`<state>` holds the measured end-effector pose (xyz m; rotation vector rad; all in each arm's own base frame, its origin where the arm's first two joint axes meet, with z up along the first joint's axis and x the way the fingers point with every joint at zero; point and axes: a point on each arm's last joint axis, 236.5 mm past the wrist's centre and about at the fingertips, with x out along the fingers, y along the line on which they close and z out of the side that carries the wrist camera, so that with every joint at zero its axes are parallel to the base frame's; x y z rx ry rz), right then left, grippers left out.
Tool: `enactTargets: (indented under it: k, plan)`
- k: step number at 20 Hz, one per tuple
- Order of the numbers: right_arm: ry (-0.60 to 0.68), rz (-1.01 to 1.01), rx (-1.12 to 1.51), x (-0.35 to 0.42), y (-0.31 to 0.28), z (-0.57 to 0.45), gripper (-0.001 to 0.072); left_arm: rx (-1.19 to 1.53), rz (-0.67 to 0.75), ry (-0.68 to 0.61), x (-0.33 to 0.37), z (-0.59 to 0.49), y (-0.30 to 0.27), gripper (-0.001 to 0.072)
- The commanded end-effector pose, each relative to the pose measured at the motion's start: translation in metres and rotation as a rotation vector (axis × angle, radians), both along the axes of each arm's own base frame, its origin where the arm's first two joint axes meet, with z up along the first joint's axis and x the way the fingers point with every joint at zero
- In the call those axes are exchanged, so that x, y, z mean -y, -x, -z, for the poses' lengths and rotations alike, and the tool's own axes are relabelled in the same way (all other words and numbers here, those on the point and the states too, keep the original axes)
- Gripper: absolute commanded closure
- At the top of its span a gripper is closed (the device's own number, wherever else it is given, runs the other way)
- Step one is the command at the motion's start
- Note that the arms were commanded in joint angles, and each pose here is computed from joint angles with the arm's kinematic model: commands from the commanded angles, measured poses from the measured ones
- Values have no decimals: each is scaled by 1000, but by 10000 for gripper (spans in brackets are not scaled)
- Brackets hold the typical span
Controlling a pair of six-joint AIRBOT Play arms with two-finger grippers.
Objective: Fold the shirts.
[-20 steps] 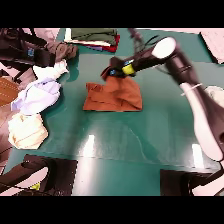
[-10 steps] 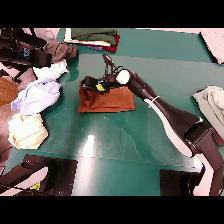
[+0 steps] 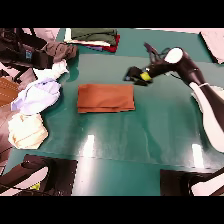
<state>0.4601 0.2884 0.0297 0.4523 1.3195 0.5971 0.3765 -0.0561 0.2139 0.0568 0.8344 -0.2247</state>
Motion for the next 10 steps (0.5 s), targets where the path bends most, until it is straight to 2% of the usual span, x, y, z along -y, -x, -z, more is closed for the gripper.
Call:
enactTargets:
  k: [1, 3, 10]
  plan:
    - [-136, 18, -132, 41, 6, 24, 2, -57, 7, 28, 6, 23, 4, 678]
    - [-195, 32, -174, 40, 0, 44, 3, -78, -3, 43, 8, 28, 6, 679]
    - [-175, -69, -281, 9, 18, 92, 3, -71, -6, 50, 8, 27, 4, 679]
